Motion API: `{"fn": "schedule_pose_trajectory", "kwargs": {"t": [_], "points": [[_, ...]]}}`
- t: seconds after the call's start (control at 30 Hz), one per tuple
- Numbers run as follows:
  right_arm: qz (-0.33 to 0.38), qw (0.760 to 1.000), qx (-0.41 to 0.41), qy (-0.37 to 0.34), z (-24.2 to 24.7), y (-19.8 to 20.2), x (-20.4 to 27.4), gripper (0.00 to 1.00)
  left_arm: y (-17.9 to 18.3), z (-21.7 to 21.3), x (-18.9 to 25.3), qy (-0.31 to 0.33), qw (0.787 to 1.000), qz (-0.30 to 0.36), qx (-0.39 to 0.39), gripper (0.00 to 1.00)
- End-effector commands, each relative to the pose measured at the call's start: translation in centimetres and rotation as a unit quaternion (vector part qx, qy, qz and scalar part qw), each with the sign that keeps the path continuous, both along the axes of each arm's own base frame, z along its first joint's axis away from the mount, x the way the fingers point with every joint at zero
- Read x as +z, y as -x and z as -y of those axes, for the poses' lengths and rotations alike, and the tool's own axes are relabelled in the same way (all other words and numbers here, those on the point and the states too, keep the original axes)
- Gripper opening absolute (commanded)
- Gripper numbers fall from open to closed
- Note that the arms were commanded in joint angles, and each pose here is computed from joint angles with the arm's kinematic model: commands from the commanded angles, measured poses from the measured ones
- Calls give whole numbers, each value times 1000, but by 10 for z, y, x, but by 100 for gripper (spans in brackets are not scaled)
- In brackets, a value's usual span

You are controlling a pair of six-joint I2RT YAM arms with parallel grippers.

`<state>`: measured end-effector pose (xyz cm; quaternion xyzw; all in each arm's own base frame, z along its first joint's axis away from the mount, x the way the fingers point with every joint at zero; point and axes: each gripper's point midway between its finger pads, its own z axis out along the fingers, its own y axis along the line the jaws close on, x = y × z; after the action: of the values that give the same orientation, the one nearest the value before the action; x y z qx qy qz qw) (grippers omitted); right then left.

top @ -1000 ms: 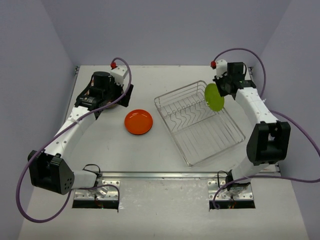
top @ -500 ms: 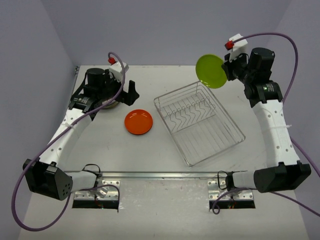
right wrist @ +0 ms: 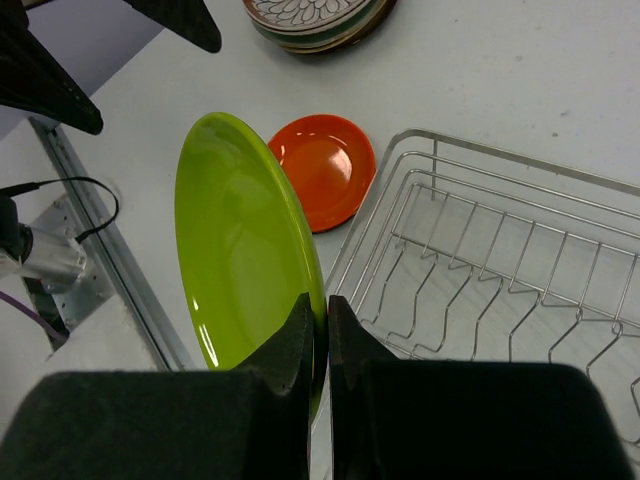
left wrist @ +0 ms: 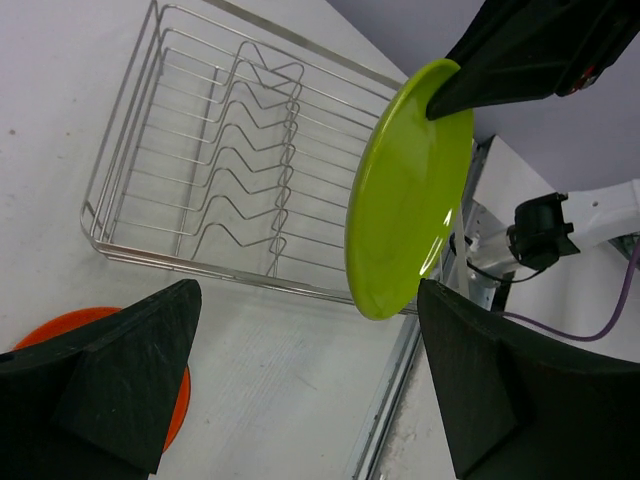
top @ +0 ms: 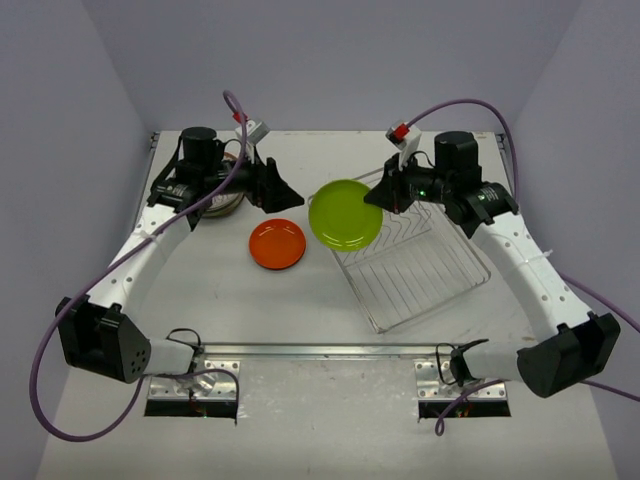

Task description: Unload the plates from the dish rack

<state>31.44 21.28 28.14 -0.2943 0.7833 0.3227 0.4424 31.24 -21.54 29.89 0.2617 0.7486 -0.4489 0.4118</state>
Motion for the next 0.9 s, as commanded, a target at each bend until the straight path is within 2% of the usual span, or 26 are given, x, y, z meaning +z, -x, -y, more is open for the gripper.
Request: {"fn": "schedule_pose_trajectory", "kwargs": {"t": [0.0, 0.13, 0.2, 0.33, 0.4, 0.47, 0.53, 0.6, 0.7, 0.83, 0.87], "points": [[20, 999, 19, -45, -14, -3, 30, 0, 9, 16, -4, 1, 999, -3, -53, 83], [4, 998, 31, -48, -22, -3, 24, 0, 12, 24, -22, -11, 998, -20, -66, 77], [-2, 998, 35, -48, -25, -3, 21, 0, 11, 28, -24, -18, 997, -19, -66, 69], [-8, 998, 39, -48, -30, -4, 20, 0, 5, 28, -32, -33, 997, -16, -61, 44], [-8, 998, 34, -46, -29, -6, 20, 4, -1, 25, -41, -47, 998, -24, -47, 22], [-8, 999, 27, -41, -27, -7, 19, 14, -6, 21, -45, -48, 998, -35, -38, 6], [-6, 999, 17, -35, -24, -8, 19, 28, -13, 10, -48, -38, 998, -52, -28, 0], [-2, 1000, 5, -30, -20, -9, 18, 38, -21, -5, -50, -30, 997, -64, -14, 0], [8, 999, -35, -13, -7, -15, 16, 78, -32, -36, -57, -19, 995, -93, 15, 0], [15, 996, -91, 1, 17, -23, 14, 98, -34, -70, -79, -29, 991, -123, 43, 0], [10, 995, -96, -1, 20, -24, 13, 99, -35, -78, -89, -44, 989, -126, 57, 0]]}}
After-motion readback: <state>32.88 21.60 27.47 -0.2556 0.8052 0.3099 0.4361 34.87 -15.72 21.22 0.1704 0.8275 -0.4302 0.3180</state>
